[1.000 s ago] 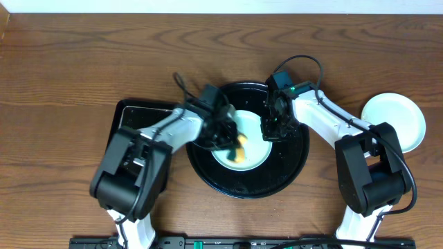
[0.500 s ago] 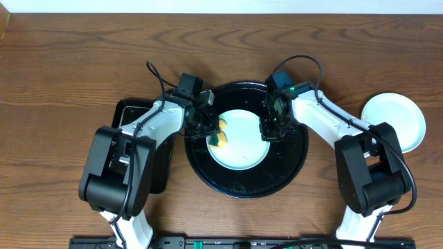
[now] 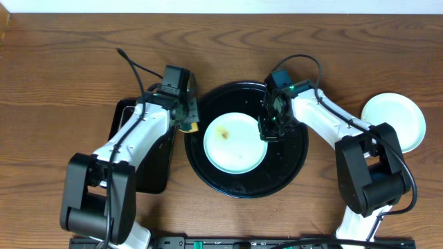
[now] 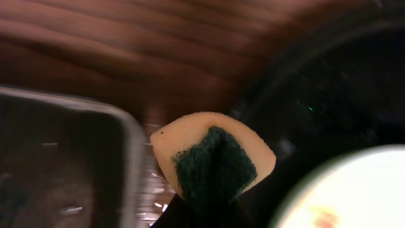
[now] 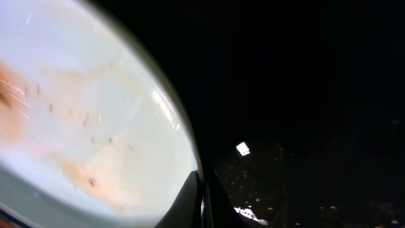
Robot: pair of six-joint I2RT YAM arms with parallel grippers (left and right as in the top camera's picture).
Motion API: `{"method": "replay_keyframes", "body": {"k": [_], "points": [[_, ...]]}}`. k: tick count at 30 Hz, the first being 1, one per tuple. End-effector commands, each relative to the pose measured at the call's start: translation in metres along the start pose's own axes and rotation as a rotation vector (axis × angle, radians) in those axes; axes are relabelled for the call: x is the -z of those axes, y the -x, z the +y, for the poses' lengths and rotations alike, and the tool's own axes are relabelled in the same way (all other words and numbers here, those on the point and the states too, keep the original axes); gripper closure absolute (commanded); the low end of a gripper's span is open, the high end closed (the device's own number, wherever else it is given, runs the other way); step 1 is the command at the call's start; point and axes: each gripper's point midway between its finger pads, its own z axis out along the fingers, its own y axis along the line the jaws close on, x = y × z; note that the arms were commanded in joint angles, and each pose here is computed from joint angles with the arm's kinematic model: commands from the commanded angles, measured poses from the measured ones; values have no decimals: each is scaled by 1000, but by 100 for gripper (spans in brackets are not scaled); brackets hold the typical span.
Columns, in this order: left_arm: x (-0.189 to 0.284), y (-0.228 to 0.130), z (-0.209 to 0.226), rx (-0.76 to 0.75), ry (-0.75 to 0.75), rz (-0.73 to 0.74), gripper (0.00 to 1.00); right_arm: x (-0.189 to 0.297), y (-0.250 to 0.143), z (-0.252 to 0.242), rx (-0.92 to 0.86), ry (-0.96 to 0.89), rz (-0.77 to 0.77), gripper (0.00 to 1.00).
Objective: Clean dirty plates on tray and stack at the side
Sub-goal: 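Scrub the blue plate with the sponge while the right gripper holds it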
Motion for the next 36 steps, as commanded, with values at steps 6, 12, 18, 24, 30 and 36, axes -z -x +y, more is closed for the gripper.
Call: {"method": "replay_keyframes", "body": {"k": [6,12,18,24,30,36], "points": [[4,-6,11,-23,59,12,93,0,0,-25,-6,-123,-16,99],[9,-22,-40,-41,-238,104,92,1,3,-32,-24,-130,-21,99],[48,-18,-116,-34,-719,144,93,2,2,-33,-28,-131,-17,99],[60,-15,-135,-10,-808,153,93,7,14,-28,-11,-122,-56,99],[60,-27,-146,-37,-809,184,93,16,24,-13,33,-92,-88,68],[59,-29,-146,-38,-802,187,93,10,16,7,75,-69,-70,54]]}}
